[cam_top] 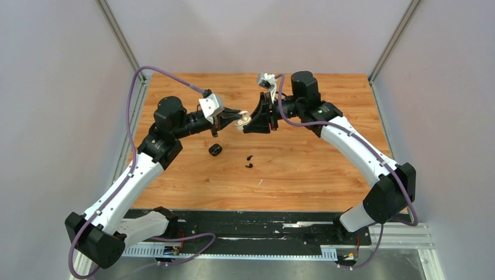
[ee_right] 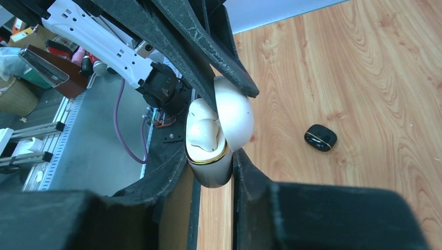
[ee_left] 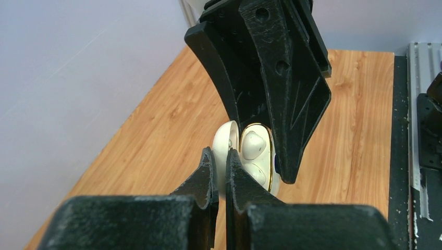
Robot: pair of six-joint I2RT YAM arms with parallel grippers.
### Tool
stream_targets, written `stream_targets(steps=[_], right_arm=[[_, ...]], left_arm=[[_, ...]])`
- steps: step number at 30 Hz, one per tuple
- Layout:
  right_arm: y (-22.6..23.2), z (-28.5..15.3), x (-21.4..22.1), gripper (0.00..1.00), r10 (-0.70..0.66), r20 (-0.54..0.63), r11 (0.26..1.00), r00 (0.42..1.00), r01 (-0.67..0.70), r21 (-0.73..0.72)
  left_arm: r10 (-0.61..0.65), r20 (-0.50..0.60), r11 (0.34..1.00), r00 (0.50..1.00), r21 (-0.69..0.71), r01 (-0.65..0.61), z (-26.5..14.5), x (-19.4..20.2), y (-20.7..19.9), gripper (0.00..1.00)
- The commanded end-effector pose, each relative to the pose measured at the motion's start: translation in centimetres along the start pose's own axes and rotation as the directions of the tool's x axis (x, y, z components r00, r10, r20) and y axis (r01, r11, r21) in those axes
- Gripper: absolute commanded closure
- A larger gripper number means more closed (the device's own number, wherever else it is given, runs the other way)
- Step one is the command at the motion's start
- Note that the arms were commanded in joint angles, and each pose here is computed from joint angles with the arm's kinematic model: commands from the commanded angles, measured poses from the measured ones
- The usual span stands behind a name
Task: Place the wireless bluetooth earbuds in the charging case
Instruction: Pass from the left arm to the right, then close the charging case with the earbuds at the corner of the board.
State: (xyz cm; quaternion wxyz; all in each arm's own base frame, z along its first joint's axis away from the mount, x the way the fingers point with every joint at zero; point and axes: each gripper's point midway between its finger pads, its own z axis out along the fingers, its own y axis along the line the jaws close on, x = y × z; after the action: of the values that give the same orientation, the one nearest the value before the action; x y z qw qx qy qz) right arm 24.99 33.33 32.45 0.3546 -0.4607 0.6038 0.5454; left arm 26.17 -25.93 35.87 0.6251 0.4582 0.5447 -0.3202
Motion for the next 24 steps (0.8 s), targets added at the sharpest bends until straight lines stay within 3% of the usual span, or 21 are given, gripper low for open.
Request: stream_targets(steps=[1,3,7,12,15,20,24], right_arm=[[0.0,-0.3,-1.1,0.83,-0.016,0.030,1.000,0.999,0.017,-0.017],[-0.2,-0.3,-0.8,0.91,-0.004,0.027,1.000,1.000,0.005,-0.015],[-0.3,-0.3,-0.5,0.98,0.005,0.024,1.000,1.000,-0.005,-0.020],[-0.8,-0.3,-0.5,1.00,0.006,0.023,1.000,1.000,-0.006,-0.014],[-1.1,-0.3,-0.4,1.00,0.000,0.023,1.000,1.000,0.000,-0.008],[-1.2,-0.3,-0.6,1.00,-0.027,0.025,1.000,0.999,0.027,-0.008],[-0.8,-0.4,-1.0,1.00,-0.089,0.028,0.996,0.996,0.090,-0.021]], left_arm=[[0.039,0.025,0.999,0.999,-0.015,-0.038,-0.2,-1.0,0.3,1.00],[0.064,0.024,0.997,0.998,-0.032,-0.064,-0.3,-1.2,0.7,0.96],[0.086,-0.003,0.996,0.996,-0.032,-0.086,-0.4,-1.4,0.9,0.78],[0.095,-0.013,0.995,0.995,-0.041,-0.095,-1.0,-3.6,1.4,0.39],[0.051,-0.011,0.998,0.999,0.021,-0.051,-1.2,-4.7,1.0,0.22],[-0.101,-0.083,0.968,0.991,0.222,0.117,-1.4,-4.0,-2.1,0.14],[-0.152,-0.110,0.953,0.982,0.246,0.175,-0.9,-2.0,-2.6,0.11]])
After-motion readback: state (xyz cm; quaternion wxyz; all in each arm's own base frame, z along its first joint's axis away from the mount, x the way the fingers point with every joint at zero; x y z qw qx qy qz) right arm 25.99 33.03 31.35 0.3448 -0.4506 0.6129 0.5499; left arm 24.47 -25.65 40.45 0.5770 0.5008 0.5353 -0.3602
